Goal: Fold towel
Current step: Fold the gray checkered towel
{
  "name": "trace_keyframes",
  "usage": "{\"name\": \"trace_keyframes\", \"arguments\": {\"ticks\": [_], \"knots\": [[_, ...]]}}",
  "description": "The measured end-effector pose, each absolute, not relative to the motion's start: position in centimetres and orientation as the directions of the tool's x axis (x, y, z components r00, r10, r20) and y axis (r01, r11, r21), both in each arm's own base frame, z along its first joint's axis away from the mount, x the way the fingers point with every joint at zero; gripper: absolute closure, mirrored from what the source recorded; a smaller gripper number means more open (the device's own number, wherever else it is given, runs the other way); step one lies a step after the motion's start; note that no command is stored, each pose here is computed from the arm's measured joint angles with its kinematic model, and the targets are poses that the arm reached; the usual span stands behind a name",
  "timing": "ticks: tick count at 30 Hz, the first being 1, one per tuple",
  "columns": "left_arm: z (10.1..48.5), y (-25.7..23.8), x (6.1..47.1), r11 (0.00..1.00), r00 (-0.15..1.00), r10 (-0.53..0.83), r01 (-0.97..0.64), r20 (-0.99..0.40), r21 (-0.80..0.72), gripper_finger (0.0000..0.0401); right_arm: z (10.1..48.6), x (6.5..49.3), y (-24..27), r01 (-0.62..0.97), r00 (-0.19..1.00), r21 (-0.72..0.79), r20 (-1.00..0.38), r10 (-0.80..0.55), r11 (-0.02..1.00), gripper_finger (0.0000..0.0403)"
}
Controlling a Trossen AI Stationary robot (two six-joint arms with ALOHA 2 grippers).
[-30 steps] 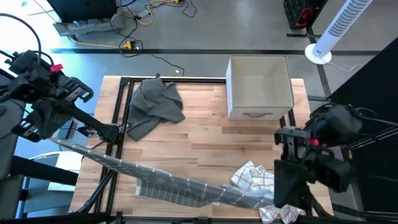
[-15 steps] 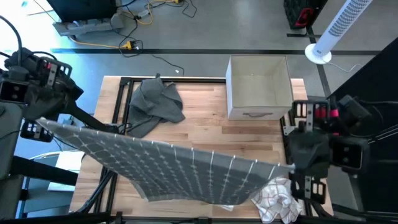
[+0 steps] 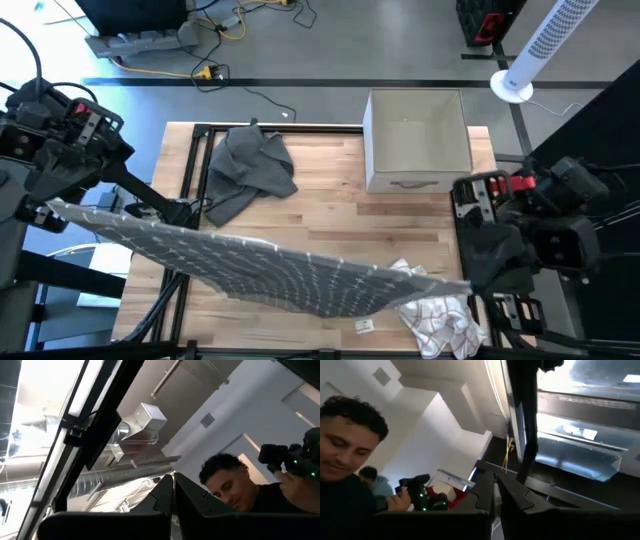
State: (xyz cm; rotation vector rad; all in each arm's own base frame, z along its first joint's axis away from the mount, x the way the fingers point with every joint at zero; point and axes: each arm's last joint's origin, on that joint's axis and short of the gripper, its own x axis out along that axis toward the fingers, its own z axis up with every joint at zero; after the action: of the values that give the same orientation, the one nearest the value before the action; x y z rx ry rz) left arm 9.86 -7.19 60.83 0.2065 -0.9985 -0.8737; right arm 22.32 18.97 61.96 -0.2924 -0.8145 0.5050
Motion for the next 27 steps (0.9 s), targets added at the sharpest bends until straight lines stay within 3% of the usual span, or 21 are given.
{"name": "trace_keyframes", "arguments": {"ticks": [9, 23, 27], "knots": [[60.7, -7.7, 9.9, 0.648, 0.256, -0.713, 0.595, 0.653, 0.475, 0.0400, 61.7, 22.1, 19.9, -0.324, 0.602, -0.414, 0.604, 0.523, 0.851, 0.0402], [60.1, -11.8, 10.5, 0.494, 0.161, -0.796, 0.730, 0.584, 0.472, 0.0400, 59.6, 23.3, 24.0, -0.401, 0.576, -0.450, 0.554, 0.602, 0.798, 0.0402], [60.9, -12.8, 10.4, 0.520, 0.198, -0.796, 0.708, 0.572, 0.479, 0.0400, 59.9, 22.6, 24.4, -0.354, 0.552, -0.475, 0.590, 0.590, 0.806, 0.0402]]}}
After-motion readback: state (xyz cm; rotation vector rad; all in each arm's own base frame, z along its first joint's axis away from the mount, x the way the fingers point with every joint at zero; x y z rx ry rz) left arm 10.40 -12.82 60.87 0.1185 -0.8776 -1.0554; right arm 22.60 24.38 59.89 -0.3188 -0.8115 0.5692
